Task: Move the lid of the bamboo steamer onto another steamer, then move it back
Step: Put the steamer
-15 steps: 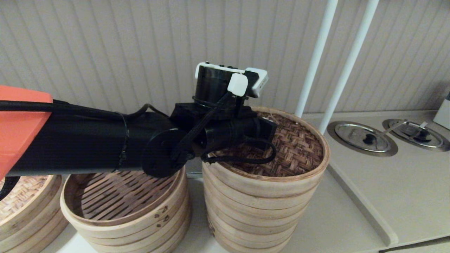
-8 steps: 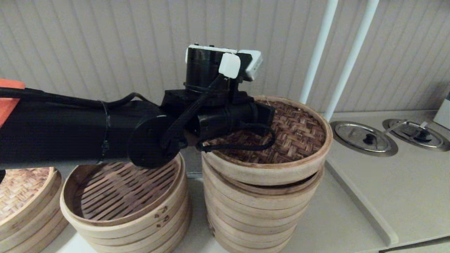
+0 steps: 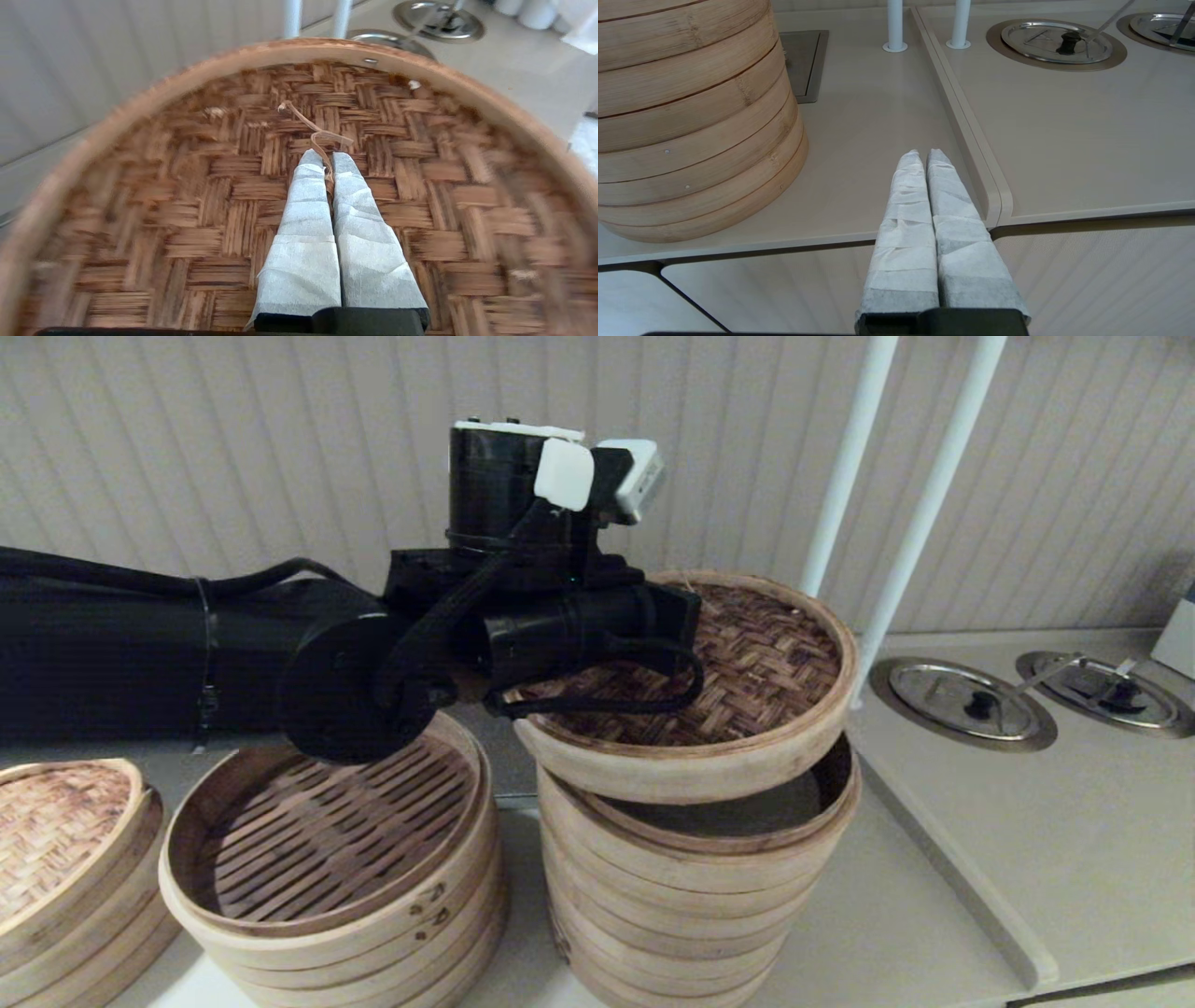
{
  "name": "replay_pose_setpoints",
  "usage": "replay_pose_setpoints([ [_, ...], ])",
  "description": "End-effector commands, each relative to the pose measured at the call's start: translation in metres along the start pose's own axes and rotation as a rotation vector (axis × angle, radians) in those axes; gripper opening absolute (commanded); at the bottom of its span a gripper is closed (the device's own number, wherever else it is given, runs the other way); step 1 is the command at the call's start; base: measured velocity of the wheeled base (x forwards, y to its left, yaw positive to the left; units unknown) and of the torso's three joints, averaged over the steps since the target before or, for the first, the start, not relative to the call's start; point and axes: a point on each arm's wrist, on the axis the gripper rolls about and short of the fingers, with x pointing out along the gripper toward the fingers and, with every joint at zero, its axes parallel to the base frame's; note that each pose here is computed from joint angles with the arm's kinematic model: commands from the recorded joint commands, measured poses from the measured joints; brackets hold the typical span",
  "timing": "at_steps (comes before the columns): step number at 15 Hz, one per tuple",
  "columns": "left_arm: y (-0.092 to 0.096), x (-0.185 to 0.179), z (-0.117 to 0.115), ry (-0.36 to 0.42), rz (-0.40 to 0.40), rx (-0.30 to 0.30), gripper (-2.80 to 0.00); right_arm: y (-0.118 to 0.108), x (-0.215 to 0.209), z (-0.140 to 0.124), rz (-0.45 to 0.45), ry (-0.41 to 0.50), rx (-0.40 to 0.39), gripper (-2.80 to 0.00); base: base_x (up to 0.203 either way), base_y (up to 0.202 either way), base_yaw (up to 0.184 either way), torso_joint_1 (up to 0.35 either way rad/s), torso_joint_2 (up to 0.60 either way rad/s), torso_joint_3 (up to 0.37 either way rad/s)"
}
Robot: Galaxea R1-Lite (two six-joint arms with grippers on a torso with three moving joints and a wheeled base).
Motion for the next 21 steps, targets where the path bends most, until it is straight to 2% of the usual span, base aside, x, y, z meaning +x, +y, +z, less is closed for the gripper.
replay_pose_setpoints([
  [1,0.008,-0.011,0.010,-0.019,0.021,-0.003,-2.80,0.000,0.000,-0.001,0.000,0.004,0.000,-2.80,0.000,0.000,0.000,0.000,0.00,0.000],
  [5,0.021,-0.019,0.011,-0.015,0.055,-0.007,-2.80,0.000,0.000,-0.001,0.000,0.004,0.000,-2.80,0.000,0.000,0.000,0.000,0.00,0.000],
  [15,0.070,-0.053,0.008,0.002,0.175,-0.019,-2.80,0.000,0.000,-0.001,0.000,0.004,0.000,-2.80,0.000,0.000,0.000,0.000,0.00,0.000],
  [21,0.089,-0.077,0.006,0.011,0.211,-0.026,-2.80,0.000,0.000,-0.001,0.000,0.004,0.000,-2.80,0.000,0.000,0.000,0.000,0.00,0.000],
])
